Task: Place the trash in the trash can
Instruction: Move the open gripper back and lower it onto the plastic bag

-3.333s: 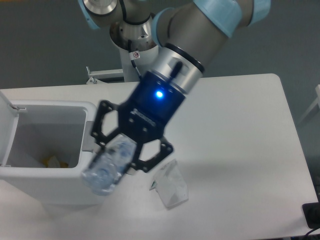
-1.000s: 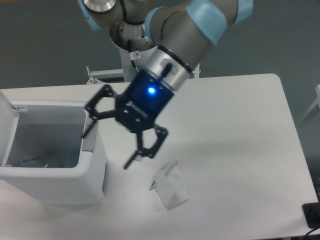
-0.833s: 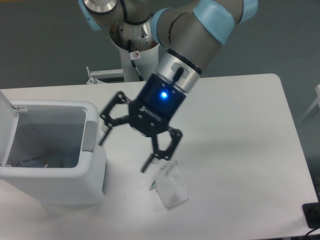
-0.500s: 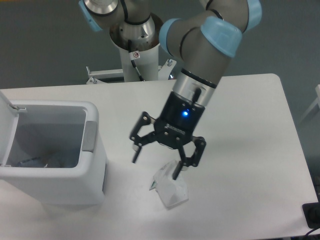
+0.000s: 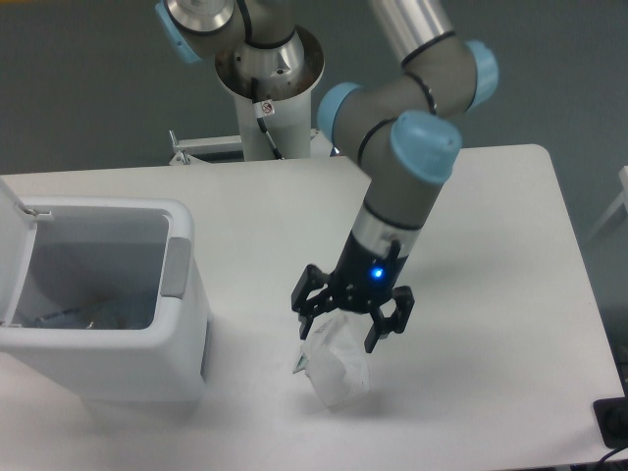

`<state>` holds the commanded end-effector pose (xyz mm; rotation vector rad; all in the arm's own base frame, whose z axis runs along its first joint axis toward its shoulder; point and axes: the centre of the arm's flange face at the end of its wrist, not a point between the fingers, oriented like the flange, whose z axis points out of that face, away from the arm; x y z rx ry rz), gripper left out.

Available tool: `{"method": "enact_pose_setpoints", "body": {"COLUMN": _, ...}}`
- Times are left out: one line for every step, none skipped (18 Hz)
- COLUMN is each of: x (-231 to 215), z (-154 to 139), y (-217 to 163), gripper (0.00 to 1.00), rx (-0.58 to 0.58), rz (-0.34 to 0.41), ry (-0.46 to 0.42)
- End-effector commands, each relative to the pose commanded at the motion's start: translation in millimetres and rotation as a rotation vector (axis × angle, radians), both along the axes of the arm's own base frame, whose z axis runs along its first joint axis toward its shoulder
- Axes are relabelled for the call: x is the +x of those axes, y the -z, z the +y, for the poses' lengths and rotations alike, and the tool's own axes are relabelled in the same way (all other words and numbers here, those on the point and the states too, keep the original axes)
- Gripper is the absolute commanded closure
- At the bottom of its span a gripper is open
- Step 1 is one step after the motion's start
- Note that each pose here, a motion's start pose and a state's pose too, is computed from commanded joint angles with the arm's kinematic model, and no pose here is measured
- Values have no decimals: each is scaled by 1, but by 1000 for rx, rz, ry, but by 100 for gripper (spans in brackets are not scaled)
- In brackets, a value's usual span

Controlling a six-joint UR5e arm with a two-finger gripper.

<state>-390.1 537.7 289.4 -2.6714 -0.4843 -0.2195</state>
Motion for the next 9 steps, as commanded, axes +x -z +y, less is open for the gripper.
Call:
{"method": "enact_pose_setpoints", "body": {"x": 3, "z": 2, "y": 6, "gripper": 2, "rx": -13, "rz": -5, "ry": 2}}
{"method": "enact_pose_setpoints", "body": {"x": 5, "z": 3, "y": 12, "gripper": 3, "rx": -30, "rz": -2, "ry": 4}}
{"method": "enact_pose_setpoints", "body": {"x": 6, "z": 4, "y": 16, "gripper": 6, "rx": -57, "rz": 12, "ry": 4}}
{"method": "enact_pose_setpoints", "body": {"x": 11, "z": 8, "y": 27, "gripper": 9, "rx": -96, "rz": 25, "ry": 12}}
{"method": "enact_pose_setpoints", "body": {"x": 16, "z": 13, "y": 35, "gripper": 11, "rx": -132, "rz": 43, "ry": 21}}
{"method": "enact_pose_setpoints", "body": {"x": 19, "z": 17, "y": 48, "gripper": 11, "rx": -178, "rz": 64, "ry": 27}}
{"method": "enact_pose_setpoints", "body": {"x": 22, "z": 20, "y": 52, "gripper": 11, "rx": -196, "rz": 72, "ry": 33}}
{"method": "enact_pose_setpoints", "body": {"x": 21, "z": 20, "y": 54, "gripper": 16, "rx": -205, "rz": 81, "ry": 32}}
{"method": "enact_pose_setpoints", "body": {"x": 21, "z": 20, "y": 56, "gripper": 26, "rx": -210, "rz": 79, "ry": 32}}
